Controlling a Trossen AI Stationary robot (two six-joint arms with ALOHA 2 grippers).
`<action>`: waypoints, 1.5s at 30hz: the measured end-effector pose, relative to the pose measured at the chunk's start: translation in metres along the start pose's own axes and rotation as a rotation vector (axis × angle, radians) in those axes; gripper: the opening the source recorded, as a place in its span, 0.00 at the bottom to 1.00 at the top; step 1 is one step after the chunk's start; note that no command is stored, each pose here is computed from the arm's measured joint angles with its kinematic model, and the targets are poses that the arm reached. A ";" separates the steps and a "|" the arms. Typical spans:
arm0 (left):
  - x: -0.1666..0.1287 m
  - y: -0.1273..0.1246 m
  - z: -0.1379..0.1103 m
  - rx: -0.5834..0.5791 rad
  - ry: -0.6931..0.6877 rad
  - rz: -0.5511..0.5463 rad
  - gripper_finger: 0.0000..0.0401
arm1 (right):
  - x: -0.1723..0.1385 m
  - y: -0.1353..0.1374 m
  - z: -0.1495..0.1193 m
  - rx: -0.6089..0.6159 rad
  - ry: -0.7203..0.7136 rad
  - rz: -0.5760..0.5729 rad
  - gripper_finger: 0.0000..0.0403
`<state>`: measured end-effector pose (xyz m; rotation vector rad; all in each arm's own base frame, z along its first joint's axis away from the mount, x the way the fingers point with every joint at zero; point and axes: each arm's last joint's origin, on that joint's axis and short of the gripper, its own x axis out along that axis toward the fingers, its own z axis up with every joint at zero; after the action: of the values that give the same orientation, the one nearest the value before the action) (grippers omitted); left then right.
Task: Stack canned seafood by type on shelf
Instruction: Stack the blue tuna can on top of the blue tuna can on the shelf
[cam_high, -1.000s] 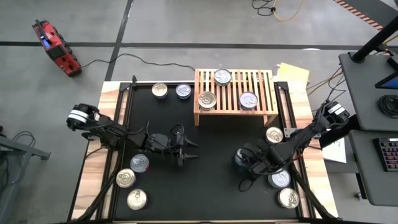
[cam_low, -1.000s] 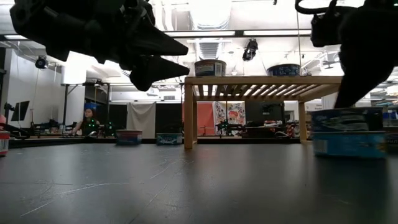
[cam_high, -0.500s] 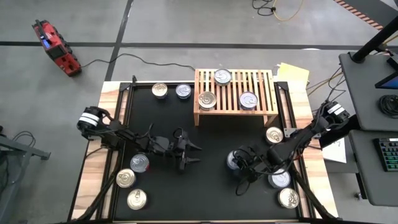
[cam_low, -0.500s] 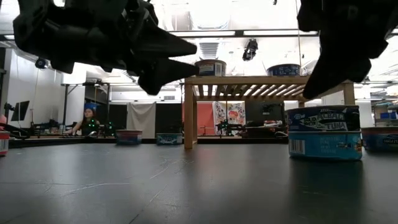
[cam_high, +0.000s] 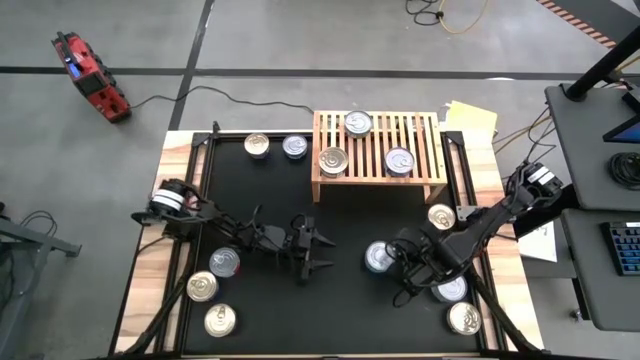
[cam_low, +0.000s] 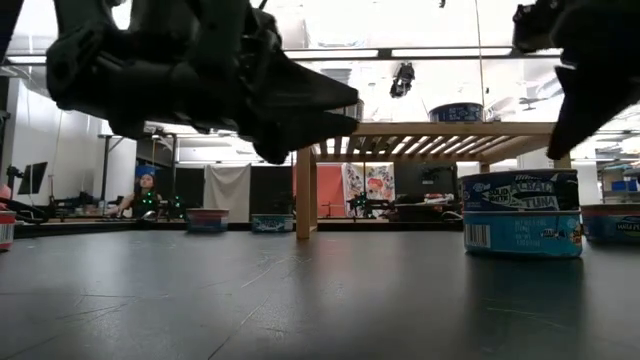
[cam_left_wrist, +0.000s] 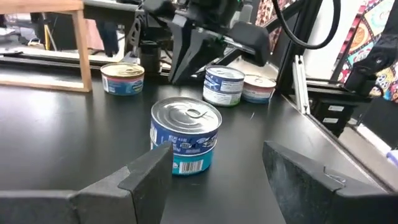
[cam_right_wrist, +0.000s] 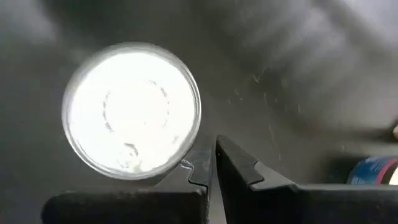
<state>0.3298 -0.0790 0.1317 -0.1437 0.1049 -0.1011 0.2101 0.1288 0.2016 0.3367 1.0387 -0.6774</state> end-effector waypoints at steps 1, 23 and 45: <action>0.004 -0.001 -0.001 0.012 -0.002 0.000 0.58 | 0.002 -0.001 -0.002 0.012 0.005 -0.001 0.03; 0.072 -0.005 -0.025 0.174 0.025 0.004 0.46 | 0.020 0.004 -0.012 0.069 -0.019 0.073 0.03; 0.070 -0.002 -0.042 0.211 0.092 0.009 0.00 | 0.020 0.008 -0.009 0.062 -0.084 0.103 0.03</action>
<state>0.3940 -0.0945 0.0834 0.0721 0.1861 -0.1093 0.2162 0.1327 0.1789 0.4100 0.9156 -0.6270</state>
